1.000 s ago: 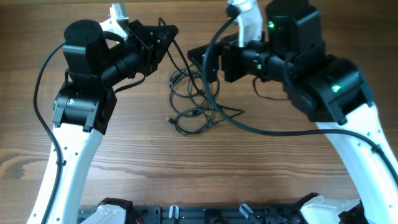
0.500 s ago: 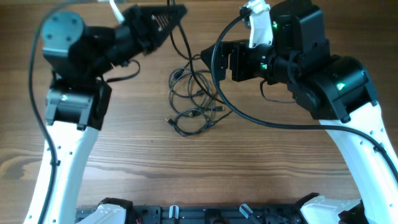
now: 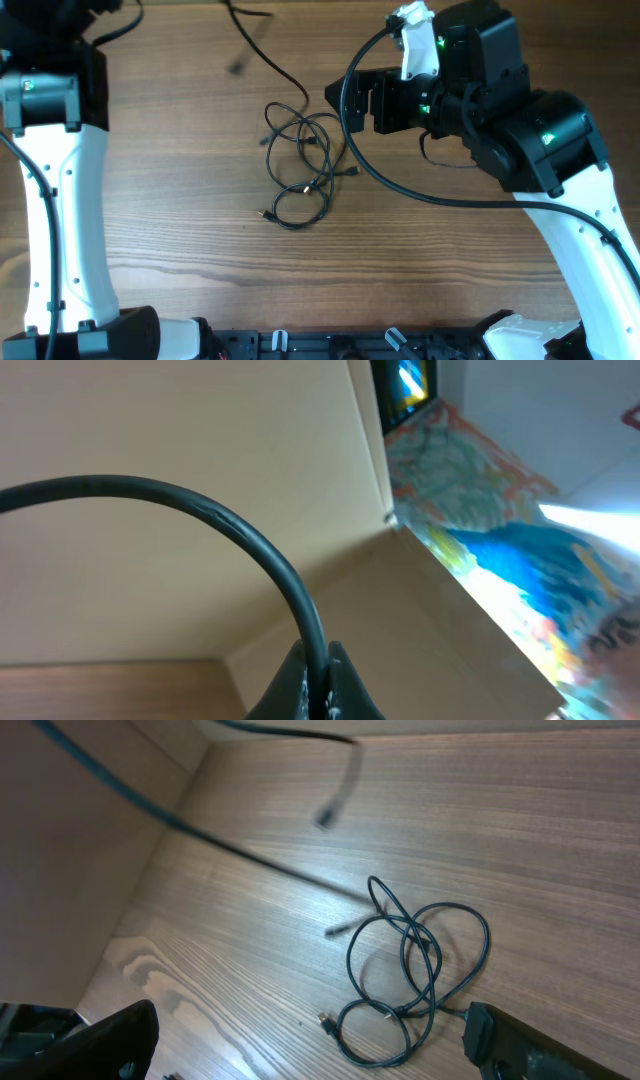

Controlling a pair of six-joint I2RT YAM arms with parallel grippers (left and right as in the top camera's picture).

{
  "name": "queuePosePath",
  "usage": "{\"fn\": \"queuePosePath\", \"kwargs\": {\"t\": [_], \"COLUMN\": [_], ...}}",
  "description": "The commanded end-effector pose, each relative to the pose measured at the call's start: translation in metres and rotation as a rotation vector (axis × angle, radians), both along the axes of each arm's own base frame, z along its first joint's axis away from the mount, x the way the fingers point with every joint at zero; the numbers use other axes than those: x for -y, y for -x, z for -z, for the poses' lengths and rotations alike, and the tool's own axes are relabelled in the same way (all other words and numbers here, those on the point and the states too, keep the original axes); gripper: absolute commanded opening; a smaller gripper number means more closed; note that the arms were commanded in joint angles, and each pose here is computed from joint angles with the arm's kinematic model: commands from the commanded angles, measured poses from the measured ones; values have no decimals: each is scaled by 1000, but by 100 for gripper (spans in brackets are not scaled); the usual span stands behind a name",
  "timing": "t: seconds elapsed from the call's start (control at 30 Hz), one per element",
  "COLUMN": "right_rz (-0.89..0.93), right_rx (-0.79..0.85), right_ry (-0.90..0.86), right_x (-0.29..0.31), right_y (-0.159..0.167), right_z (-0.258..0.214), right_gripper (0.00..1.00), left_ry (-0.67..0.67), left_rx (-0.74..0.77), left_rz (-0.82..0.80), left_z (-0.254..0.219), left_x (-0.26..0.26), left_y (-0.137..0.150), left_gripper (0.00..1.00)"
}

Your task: Untangle cables

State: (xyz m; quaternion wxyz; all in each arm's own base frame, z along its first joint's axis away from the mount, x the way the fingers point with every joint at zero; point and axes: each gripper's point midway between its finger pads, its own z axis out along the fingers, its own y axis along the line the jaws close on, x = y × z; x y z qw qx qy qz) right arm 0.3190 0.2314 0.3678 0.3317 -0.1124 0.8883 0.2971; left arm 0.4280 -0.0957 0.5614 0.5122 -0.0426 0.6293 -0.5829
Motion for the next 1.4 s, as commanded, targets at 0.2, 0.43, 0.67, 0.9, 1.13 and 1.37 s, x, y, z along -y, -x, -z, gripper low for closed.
{"fn": "queuePosePath", "kwargs": {"t": [0.2, 0.43, 0.67, 0.9, 1.13, 1.37], "right_rz": [14, 14, 14, 14, 16, 36], "right_rx": [-13, -31, -69, -93, -128, -171], "right_ry": [12, 22, 44, 59, 74, 74], "right_x": [4, 3, 2, -1, -11, -13], "right_y": [2, 0, -2, -7, -25, -28], "right_z": [2, 8, 21, 31, 52, 63], "right_gripper": [100, 100, 100, 100, 100, 99], "left_ry": [-129, -107, -184, -300, -261, -17], "left_rx": [86, 9, -154, -334, -454, -46], "left_rz": [-158, -231, -502, -679, -767, -262], "left_z": [27, 58, 115, 221, 287, 163], "left_x": [-47, -42, -103, -203, -301, -172], "left_y": [-49, -86, -123, -165, -162, -163], "left_gripper": [4, 4, 4, 4, 4, 4]}}
